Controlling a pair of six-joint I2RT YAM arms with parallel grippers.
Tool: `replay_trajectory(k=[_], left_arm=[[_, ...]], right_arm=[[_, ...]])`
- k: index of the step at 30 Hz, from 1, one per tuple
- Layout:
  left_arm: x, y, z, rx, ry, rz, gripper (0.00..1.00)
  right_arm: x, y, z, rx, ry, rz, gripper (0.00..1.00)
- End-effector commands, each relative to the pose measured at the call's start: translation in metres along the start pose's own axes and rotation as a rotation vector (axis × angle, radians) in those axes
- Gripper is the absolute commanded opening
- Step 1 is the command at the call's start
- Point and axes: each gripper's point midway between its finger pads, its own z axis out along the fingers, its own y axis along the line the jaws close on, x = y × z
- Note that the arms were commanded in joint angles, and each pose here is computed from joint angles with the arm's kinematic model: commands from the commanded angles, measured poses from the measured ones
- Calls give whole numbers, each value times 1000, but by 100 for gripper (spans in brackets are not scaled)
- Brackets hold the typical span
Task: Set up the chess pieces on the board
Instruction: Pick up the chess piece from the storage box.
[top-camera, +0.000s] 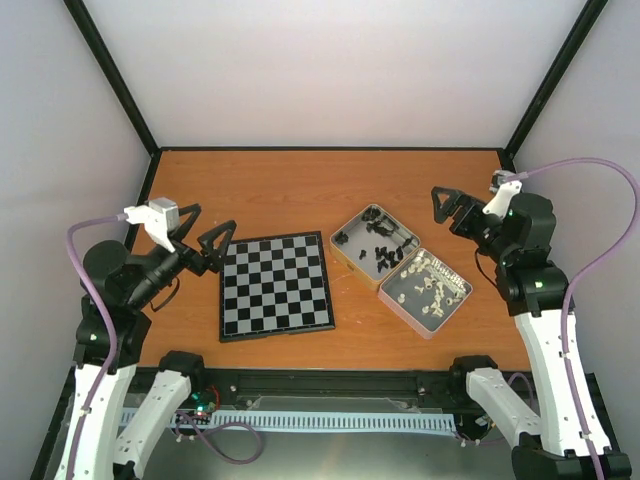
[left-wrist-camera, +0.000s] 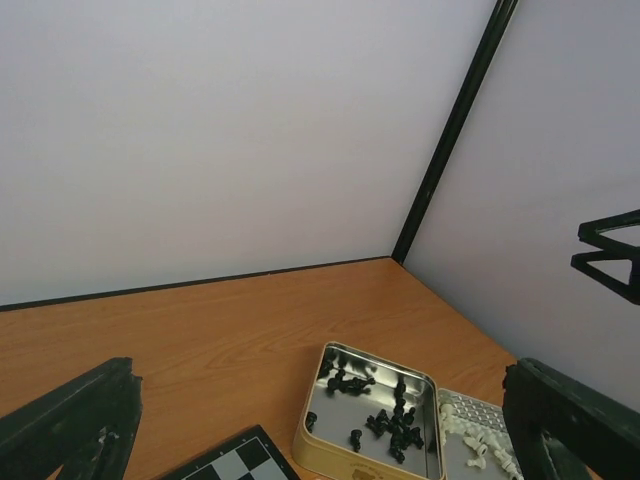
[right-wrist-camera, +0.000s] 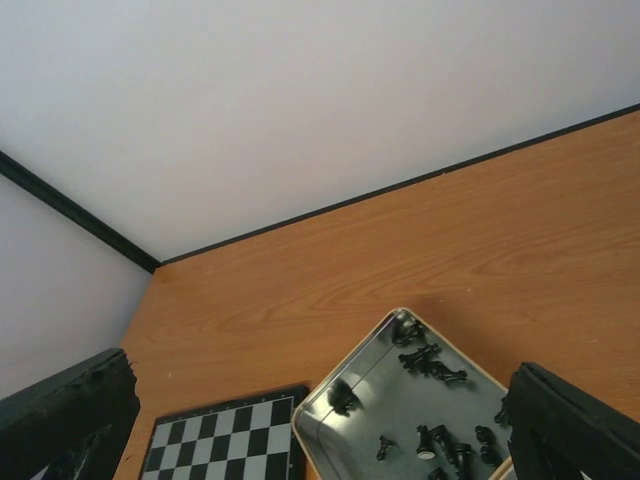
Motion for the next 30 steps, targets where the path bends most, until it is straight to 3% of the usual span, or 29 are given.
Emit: replay_trajectory(k=[1,6,10,15,19,25,30], left_arm=[[-8,-9,-5,33,-44,-10,100],[-10,-16,-16,60,-94,-43,100],[-2,-40,-23,205,-95,-66,100],[20,-38,-19,234,-73,-112,100],[38,-21,-6,182,-22,-180,100],[64,5,15,100,25,-247,100],[70,25,28,29,18,-238,100]], right_arm=[[-3,14,-1,-87,0,19,100],[15,25,-2,-156,110,-47,100],[34,31,2,-225,199,-111,98],[55,15,28,-191,314,-71,84],[77,-9,64,-72,396,-56,75],[128,-19,117,99,543,-147,68],[170,-34,159,195,645,-142,52]])
